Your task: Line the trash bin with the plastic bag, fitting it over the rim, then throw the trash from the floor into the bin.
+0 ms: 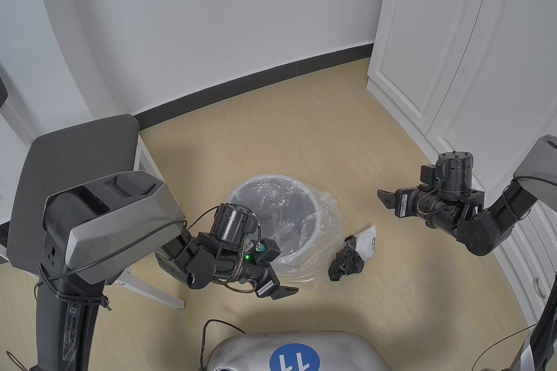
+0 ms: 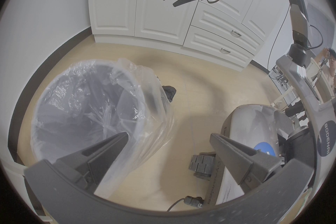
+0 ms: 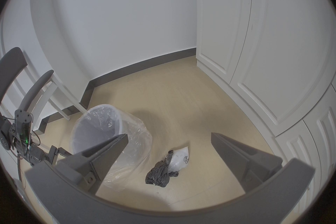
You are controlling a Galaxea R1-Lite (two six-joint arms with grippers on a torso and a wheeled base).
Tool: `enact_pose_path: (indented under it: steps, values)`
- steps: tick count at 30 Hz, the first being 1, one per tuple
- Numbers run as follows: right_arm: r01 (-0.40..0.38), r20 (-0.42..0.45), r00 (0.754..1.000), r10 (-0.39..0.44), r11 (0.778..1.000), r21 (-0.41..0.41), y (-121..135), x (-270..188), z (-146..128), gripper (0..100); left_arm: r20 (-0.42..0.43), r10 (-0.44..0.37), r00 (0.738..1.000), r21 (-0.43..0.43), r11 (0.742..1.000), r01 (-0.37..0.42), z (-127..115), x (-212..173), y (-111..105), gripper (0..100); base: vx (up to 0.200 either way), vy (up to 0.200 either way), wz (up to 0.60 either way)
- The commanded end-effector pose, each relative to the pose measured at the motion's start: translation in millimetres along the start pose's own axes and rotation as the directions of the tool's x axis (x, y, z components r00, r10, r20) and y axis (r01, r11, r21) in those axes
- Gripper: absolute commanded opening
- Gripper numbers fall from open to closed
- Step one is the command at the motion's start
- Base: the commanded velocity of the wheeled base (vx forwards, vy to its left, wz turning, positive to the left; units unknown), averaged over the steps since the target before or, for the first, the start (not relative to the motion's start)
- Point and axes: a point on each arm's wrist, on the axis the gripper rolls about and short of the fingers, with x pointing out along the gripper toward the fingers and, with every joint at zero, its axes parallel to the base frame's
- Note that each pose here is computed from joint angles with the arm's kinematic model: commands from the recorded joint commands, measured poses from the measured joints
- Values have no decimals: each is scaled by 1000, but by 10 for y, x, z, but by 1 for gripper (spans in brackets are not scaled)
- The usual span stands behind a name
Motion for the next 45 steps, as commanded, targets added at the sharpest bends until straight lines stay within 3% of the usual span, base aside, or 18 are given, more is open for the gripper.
enact_pose_path:
  steps: [1,12,13,29,37,41,45]
  values:
    - [0,4,1000,0,1000,1,1,-9,10,100,2,-3,1000,1,1000,3,-12,25,-21,100,0,0,0]
    - [0,2,1000,0,1000,-1,-2,-24,8,100,15,4,1000,17,1000,-4,-52,75,-27,100,0,0,0]
    - [0,2,1000,0,1000,-1,-2,-24,8,100,15,4,1000,17,1000,-4,-52,75,-27,0,0,0,0]
    - [0,-1,1000,0,1000,-4,3,-18,-2,100,52,8,999,49,999,-11,-124,99,-171,0,0,0,0]
    - [0,-16,1000,0,1000,-26,1,-5,-46,100,2,-26,1000,29,999,26,-271,281,-263,0,0,0,0]
    - [2,-23,1000,-3,1000,-28,0,15,-70,100,30,-3,1000,40,999,2,-187,328,-196,0,0,0,0]
    - [3,-34,999,-4,999,-33,0,41,-104,100,14,127,992,34,991,-127,-108,424,-80,0,0,0,0]
